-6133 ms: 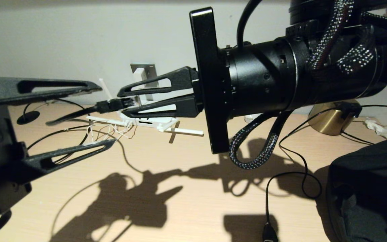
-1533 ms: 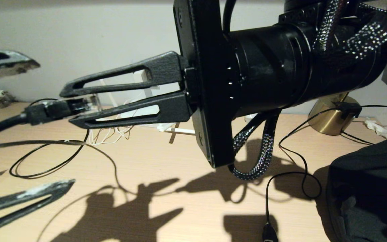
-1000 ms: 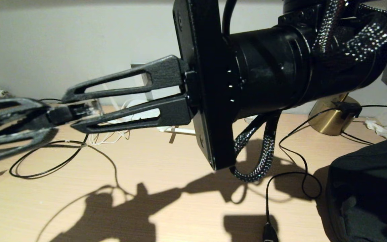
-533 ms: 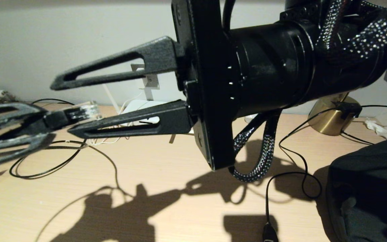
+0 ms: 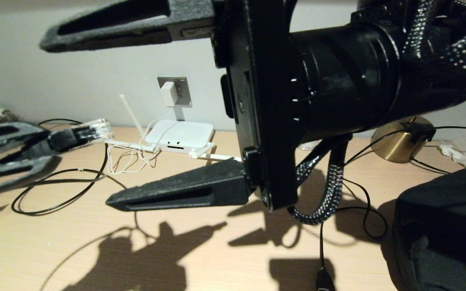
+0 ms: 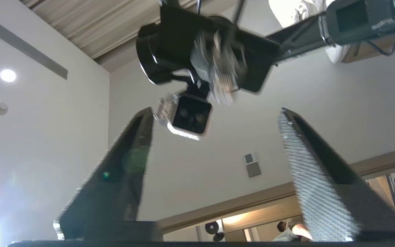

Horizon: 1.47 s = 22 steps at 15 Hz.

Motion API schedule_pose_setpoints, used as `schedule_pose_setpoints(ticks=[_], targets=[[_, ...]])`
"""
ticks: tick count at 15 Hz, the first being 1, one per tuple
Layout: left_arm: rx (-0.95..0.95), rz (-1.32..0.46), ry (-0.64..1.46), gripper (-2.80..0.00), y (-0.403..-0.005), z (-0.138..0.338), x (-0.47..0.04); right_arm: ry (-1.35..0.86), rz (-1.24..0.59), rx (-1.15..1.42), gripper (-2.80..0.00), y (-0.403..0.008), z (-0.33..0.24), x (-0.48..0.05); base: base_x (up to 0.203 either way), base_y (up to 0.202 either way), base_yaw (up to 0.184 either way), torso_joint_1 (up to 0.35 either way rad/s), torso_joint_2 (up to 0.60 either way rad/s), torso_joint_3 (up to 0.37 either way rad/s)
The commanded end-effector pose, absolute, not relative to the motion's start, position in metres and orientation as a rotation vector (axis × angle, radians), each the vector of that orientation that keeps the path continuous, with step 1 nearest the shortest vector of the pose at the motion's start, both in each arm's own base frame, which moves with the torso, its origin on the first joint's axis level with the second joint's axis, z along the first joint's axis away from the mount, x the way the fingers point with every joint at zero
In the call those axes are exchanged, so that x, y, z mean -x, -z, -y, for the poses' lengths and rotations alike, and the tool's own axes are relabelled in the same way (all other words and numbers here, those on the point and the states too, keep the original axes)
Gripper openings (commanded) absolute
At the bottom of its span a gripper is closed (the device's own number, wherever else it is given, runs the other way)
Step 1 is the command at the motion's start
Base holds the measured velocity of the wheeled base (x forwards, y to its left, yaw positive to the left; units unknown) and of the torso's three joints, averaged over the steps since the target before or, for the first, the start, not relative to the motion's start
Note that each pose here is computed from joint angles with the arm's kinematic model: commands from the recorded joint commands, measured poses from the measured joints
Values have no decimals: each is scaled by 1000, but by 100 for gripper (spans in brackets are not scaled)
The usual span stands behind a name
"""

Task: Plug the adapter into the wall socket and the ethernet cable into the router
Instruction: Align cable and router interface

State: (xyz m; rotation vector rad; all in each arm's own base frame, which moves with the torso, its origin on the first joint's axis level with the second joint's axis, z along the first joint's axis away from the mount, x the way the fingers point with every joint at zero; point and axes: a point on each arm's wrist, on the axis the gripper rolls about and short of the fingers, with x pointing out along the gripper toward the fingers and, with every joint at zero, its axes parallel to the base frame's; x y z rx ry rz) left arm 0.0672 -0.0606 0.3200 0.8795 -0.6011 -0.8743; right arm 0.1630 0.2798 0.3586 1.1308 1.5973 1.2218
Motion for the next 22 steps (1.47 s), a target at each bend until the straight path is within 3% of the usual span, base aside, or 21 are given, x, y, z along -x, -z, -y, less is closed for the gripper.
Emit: schedule_pose_setpoints(ticks=[1,4,8,9,13,16,19,22], targets=[[-872,587,860,-280,-319,60,-67,-1221,-1590,-1141,0,-364,-262,-153,0,0,0,0,0,0],[-747,456,772,-280,-317,57,-68,-1161,-1435,-1209,0,-372,-229,-153,0,0,0,0,0,0],[-386,242,642,-280,-318,56,-74,-1012,-1210,-1229,0,-381,-148,-150,0,0,0,0,0,0],[-290,195,632,-280,-317,58,-77,-969,-1176,-1212,-280,-376,-130,-143,0,0,0,0,0,0],[-118,26,634,-280,-294,65,-88,-915,-980,-968,-280,-329,-83,-116,0,0,0,0,0,0],[-62,-87,613,-280,-274,74,-103,-724,-803,-752,-280,-291,-58,-99,0,0,0,0,0,0],[-48,-44,553,-280,-257,76,-117,-501,-604,-373,-280,-261,-42,-82,0,0,0,0,0,0],[-50,-52,446,-280,-249,77,-125,-377,-515,-224,-280,-230,-26,-55,0,0,0,0,0,0]])
